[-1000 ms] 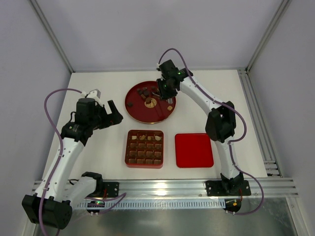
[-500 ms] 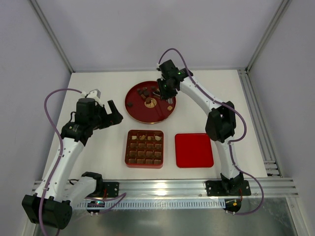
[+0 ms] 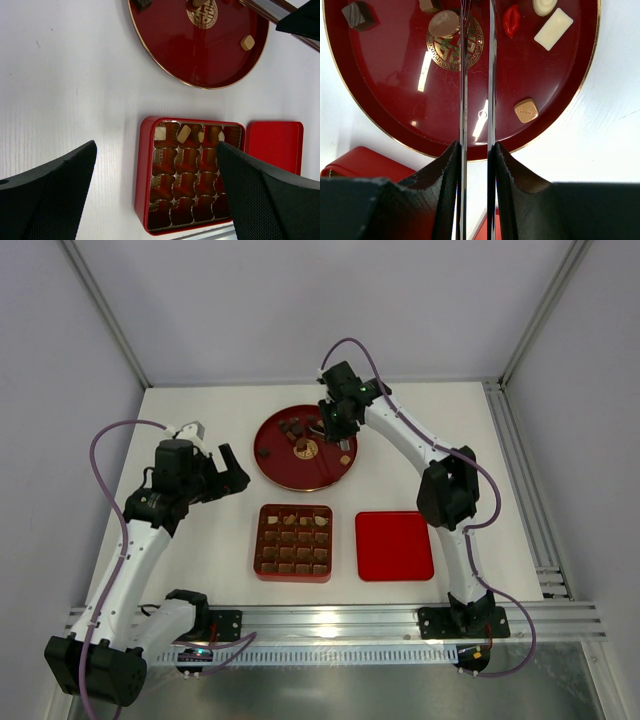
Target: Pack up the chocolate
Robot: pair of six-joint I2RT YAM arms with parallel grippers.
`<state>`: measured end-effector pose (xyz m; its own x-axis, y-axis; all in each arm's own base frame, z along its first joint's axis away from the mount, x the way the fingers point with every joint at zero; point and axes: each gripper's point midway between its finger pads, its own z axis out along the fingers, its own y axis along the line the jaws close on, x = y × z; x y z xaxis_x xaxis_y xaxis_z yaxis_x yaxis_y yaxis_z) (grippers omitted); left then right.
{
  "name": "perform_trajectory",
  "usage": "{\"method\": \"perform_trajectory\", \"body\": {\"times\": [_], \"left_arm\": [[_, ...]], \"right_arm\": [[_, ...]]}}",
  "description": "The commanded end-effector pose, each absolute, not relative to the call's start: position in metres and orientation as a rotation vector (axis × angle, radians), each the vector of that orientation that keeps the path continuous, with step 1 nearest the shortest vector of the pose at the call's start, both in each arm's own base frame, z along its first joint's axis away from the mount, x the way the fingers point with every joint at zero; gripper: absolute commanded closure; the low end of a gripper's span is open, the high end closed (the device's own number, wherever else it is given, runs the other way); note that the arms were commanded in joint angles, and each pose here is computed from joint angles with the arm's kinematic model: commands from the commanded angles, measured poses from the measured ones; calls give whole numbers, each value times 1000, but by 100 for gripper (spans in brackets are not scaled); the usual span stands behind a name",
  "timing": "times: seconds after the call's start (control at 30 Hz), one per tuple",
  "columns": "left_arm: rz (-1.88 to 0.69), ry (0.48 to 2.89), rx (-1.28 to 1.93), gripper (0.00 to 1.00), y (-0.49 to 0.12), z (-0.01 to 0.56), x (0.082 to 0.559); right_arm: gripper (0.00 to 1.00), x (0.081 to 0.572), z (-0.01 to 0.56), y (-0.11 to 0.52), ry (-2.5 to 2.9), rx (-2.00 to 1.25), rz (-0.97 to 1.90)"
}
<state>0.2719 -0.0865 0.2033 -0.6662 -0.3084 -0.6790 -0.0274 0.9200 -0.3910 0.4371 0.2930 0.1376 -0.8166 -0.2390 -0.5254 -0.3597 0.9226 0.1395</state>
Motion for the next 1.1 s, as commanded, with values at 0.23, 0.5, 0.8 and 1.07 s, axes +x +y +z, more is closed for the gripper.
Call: {"method": "perform_trajectory", "body": {"times": [0.23, 0.5, 0.8, 1.07], "left_arm": [[-456, 2253, -214, 0, -88, 207, 273], [-460, 2252, -212, 0, -89, 207, 273], [-460, 2251, -212, 0, -89, 208, 273], [-462, 2250, -210, 0, -89, 208, 273]], "right_arm": [[71, 436, 191, 296, 2449, -426, 358], [71, 436, 197, 290, 2436, -407, 326], [71, 428, 198, 286, 2439, -411, 329], [72, 413, 192, 282, 2454, -415, 336]]}}
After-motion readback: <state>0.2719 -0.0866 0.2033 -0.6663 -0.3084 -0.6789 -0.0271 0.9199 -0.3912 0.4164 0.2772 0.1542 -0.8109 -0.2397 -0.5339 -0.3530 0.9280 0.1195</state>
